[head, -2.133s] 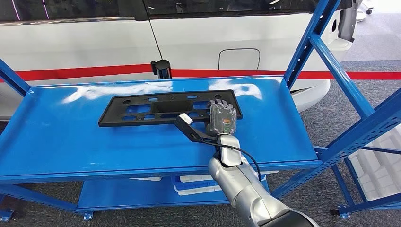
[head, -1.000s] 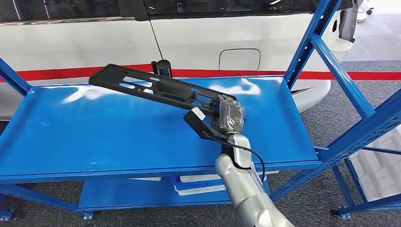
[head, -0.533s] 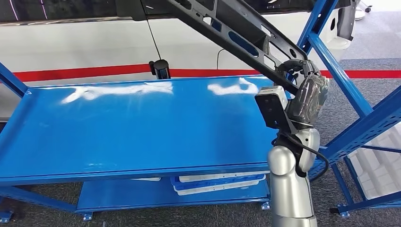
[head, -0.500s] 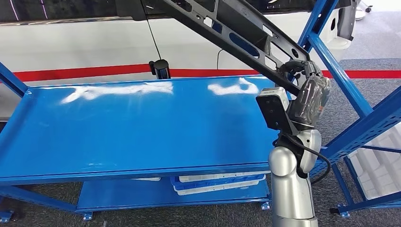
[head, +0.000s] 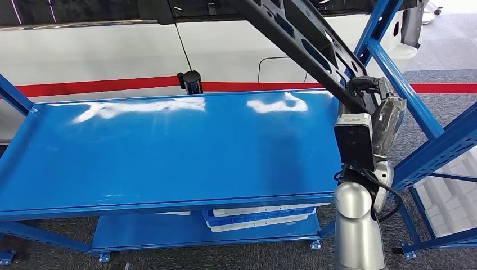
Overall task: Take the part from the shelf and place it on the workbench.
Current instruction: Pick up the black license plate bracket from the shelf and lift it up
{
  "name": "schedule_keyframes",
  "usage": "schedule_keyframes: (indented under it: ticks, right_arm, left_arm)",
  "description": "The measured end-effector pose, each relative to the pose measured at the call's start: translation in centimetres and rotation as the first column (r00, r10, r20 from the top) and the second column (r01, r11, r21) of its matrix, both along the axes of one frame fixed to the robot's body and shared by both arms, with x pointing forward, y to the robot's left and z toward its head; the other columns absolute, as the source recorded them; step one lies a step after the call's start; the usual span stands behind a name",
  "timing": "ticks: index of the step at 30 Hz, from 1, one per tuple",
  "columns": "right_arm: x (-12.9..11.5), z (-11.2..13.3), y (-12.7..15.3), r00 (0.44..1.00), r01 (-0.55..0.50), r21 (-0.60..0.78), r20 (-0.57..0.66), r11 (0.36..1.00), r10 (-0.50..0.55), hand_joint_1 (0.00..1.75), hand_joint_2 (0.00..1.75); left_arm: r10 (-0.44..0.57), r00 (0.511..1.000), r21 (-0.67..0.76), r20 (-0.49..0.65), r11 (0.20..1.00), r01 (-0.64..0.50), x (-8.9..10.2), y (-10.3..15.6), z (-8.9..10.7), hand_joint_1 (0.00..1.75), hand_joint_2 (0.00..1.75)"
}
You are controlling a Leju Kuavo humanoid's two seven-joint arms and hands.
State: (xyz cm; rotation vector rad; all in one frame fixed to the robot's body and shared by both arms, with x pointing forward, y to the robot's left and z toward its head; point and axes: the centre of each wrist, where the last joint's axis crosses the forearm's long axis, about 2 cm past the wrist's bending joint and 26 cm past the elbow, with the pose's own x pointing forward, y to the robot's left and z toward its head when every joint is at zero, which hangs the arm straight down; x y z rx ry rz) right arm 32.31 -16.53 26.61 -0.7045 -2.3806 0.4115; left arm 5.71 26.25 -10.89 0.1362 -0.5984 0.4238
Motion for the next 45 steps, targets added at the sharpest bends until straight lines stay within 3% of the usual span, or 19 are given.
schedule_keyframes:
  ticks: [4, 10, 15, 21, 45]
  right_arm:
    - [0.0, 0.0, -0.2, 0.999, -0.045, 0.018, -0.022, 0.999, 0.046, 1.75, 1.75]
    - [0.3, 0.6, 1.0, 0.941, -0.301, 0.142, -0.115, 0.943, 0.317, 1.75, 1.75]
    - [0.6, 2.5, 2.8, 0.897, -0.402, 0.199, -0.111, 0.894, 0.428, 1.75, 1.75]
    - [0.8, 3.2, 3.7, 0.874, -0.432, 0.224, -0.134, 0.873, 0.467, 1.75, 1.75]
    - [1.5, 4.7, 5.4, 0.842, -0.484, 0.269, -0.117, 0.833, 0.527, 1.75, 1.75]
  left_arm:
    - [0.006, 1.0, -0.007, -0.016, 1.0, -0.006, 0.0, 0.0, 0.0, 0.0, 0.0]
    - [0.066, 0.994, -0.054, -0.085, 0.996, -0.071, 0.0, 0.2, 0.0, 0.0, 0.0]
    - [0.096, 0.989, -0.04, -0.113, 0.994, -0.101, 0.1, 0.0, 0.0, 0.0, 0.0]
    - [0.093, 0.98, 0.017, -0.174, 0.996, -0.091, 0.2, -0.2, 0.1, 0.0, 0.0]
    - [0.09, 0.974, 0.007, -0.208, 0.996, -0.09, 0.8, -0.2, 0.2, 0.0, 0.0]
